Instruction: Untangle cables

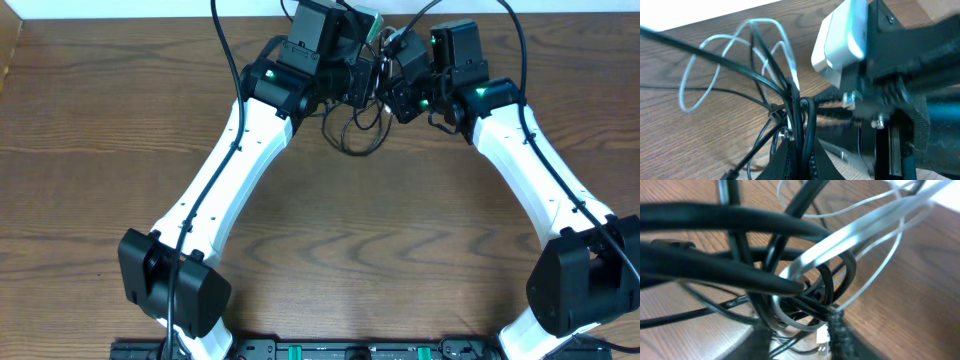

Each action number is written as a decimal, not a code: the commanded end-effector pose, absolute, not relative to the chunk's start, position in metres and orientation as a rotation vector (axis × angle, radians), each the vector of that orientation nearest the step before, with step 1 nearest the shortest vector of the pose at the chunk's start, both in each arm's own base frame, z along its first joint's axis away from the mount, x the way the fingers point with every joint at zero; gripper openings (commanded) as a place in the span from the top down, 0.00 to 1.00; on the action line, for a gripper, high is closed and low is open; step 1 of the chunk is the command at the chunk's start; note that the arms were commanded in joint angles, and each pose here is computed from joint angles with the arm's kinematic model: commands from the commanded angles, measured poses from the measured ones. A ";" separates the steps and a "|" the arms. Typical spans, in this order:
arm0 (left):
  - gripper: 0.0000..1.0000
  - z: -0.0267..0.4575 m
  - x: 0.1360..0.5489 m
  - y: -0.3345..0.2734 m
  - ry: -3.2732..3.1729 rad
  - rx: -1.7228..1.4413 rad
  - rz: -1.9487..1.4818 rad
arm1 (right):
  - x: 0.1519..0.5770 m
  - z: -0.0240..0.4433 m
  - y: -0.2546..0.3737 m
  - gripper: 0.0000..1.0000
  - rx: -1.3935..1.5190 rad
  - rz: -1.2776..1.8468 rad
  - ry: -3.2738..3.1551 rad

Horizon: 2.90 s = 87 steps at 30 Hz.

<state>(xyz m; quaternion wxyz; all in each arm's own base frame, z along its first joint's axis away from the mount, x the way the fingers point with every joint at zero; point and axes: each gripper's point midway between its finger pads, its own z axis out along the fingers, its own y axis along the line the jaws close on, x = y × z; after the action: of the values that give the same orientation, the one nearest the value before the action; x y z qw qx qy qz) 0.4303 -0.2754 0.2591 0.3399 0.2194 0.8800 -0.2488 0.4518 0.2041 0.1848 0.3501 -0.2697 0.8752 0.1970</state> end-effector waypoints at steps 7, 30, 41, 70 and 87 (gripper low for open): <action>0.93 0.304 0.420 -0.265 2.176 0.600 -0.595 | 0.454 0.168 0.207 0.92 -0.680 0.522 2.314; 0.92 0.304 0.424 -0.258 2.173 0.597 -0.545 | 0.441 0.203 0.216 0.05 -0.730 0.575 2.225; 0.92 0.303 0.424 -0.258 2.172 0.601 -0.543 | 0.436 0.203 0.214 0.06 -0.739 0.575 2.239; 0.92 0.304 0.424 -0.259 2.170 0.602 -0.549 | 0.441 0.180 0.241 0.09 -0.782 0.599 2.230; 0.92 0.304 0.424 -0.259 2.169 0.603 -0.549 | 0.449 0.169 0.232 0.14 -0.748 0.567 2.262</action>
<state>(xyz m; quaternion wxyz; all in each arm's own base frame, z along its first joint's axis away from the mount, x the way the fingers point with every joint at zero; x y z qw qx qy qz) 0.4278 -0.2554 0.2895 0.3852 0.2250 0.8706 -0.2075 0.4467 0.2355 0.1816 0.3506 -0.2942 0.8595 0.2275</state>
